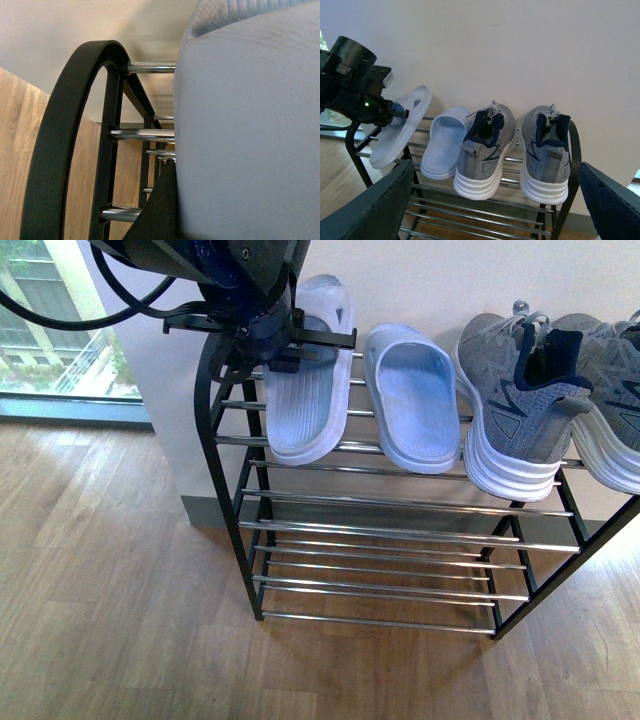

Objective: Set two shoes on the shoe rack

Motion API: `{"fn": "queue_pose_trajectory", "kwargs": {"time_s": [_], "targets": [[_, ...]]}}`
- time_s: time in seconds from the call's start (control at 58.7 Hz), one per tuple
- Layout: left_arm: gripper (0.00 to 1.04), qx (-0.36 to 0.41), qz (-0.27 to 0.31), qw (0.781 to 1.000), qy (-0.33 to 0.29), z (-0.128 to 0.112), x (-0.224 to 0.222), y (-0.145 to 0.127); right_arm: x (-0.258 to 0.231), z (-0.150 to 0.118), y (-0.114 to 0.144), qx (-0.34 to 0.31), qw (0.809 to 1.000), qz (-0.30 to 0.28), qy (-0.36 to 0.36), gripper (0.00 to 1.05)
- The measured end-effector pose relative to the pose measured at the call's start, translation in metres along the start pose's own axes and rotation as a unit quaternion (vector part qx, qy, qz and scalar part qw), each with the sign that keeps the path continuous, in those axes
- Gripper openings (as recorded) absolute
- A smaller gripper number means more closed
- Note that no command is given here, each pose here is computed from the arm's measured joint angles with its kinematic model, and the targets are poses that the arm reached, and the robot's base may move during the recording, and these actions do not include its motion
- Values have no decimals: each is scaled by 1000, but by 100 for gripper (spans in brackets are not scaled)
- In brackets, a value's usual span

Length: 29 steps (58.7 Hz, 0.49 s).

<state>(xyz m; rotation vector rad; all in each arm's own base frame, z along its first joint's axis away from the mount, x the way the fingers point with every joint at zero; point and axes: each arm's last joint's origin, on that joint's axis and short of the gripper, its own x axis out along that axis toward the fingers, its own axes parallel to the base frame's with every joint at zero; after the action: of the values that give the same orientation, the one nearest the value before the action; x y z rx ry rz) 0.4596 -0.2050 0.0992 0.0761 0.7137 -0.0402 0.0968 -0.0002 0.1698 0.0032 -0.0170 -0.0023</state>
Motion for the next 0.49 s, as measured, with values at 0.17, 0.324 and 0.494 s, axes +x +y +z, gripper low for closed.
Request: {"fn": "queue_pose_trajectory", "kwargs": {"time_s": [0.17, 0.324, 0.494], "targets": [[32, 2, -1, 1000, -1, 2, 0, -4, 0, 0, 0, 0, 1000, 0, 0, 95], [57, 1, -5, 1000, -5, 1, -3, -7, 0, 0, 0, 0, 1000, 0, 0, 95], [86, -6, -8, 1000, -15, 2, -19, -5, 0, 0, 0, 0, 1000, 0, 0, 95]]}}
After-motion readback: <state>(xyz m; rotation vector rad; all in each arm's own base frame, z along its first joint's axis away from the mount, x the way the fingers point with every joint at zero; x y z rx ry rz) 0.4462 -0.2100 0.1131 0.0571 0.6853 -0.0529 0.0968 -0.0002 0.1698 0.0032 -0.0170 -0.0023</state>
